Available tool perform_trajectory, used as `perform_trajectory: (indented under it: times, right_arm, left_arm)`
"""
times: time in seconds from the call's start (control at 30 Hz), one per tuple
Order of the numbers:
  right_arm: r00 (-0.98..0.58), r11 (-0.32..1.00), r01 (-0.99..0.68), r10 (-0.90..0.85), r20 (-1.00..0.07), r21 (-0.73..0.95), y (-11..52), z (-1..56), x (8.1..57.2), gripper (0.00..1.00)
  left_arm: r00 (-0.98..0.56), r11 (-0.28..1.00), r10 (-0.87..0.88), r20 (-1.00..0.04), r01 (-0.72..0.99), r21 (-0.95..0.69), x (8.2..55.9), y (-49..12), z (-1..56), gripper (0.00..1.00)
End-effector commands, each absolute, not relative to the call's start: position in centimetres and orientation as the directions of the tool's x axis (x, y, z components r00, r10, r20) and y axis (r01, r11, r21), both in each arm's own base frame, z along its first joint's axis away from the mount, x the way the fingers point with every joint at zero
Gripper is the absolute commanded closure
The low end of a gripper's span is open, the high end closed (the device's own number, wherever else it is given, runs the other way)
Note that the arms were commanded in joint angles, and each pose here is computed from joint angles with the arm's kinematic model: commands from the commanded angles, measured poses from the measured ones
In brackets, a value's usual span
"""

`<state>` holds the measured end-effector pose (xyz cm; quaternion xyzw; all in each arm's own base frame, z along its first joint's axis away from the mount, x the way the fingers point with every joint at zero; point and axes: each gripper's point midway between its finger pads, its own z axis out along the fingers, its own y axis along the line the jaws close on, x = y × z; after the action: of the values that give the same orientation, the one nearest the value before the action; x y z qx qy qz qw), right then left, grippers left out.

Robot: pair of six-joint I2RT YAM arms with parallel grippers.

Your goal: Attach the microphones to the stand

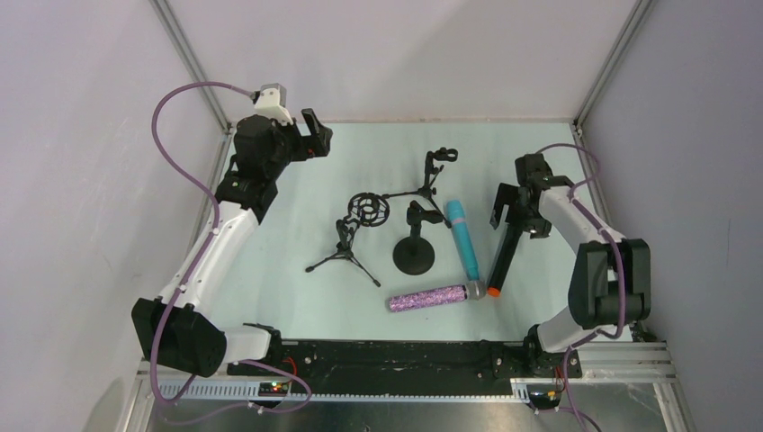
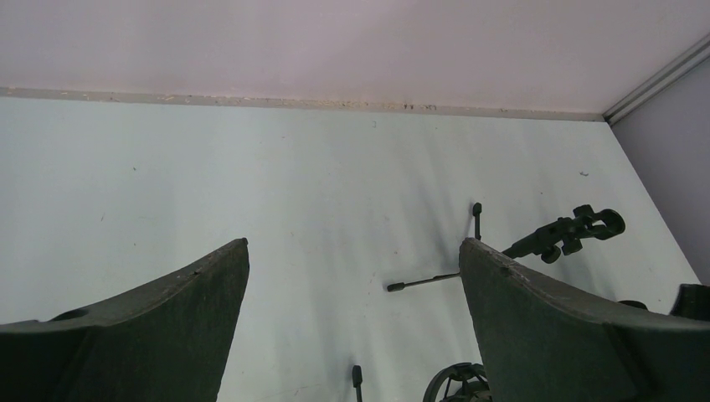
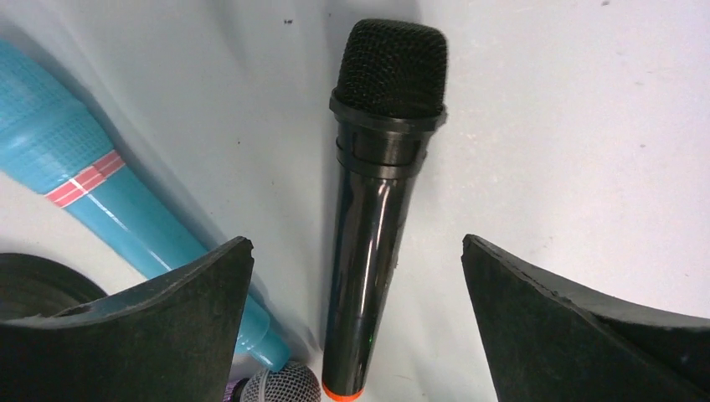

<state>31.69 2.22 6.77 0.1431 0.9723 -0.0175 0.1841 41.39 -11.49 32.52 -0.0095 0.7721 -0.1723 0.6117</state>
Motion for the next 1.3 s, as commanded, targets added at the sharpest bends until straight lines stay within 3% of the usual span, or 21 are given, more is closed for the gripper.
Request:
perform_trajectory:
  times: [0.0, 0.17, 0.4, 0.73, 1.03, 1.27]
  right_arm:
    - [-0.822, 0.939, 0.343, 0.312, -0.476, 0.023, 1.1, 10.2, 32.5, 0.01]
    - [-0.803, 0.927, 0.373, 0.349, -0.483, 0.050, 1.6, 10.1, 32.1, 0.01]
    - [-0.828, 0.914, 0.405, 0.370, -0.422, 0.007, 1.3, 7.2, 31.6, 0.11]
    - [-0.842, 0.911, 0.409, 0.402, -0.361, 0.060, 2.3, 4.1, 32.9, 0.17]
    - [-0.850, 0.906, 0.418, 0.417, -0.321, 0.068, 2.5, 2.0, 33.0, 0.34]
    - [-0.865, 0.919, 0.392, 0.383, -0.325, 0.042, 2.7, 1.9, 32.7, 0.34]
  left_arm:
    - [-0.191, 0.934, -0.243, -0.951, 0.220, -0.282, 40.7, -11.6, 34.8, 0.02]
    - [-0.189, 0.933, -0.243, -0.951, 0.222, -0.283, 40.7, -11.6, 34.9, 0.02]
    - [-0.189, 0.932, -0.244, -0.951, 0.224, -0.283, 40.7, -11.6, 34.9, 0.02]
    - [-0.189, 0.932, -0.245, -0.951, 0.226, -0.285, 40.7, -11.7, 34.9, 0.02]
    - [-0.185, 0.933, -0.245, -0.952, 0.224, -0.283, 40.6, -11.6, 35.0, 0.02]
    - [-0.183, 0.933, -0.245, -0.952, 0.223, -0.283, 40.7, -11.6, 35.0, 0.02]
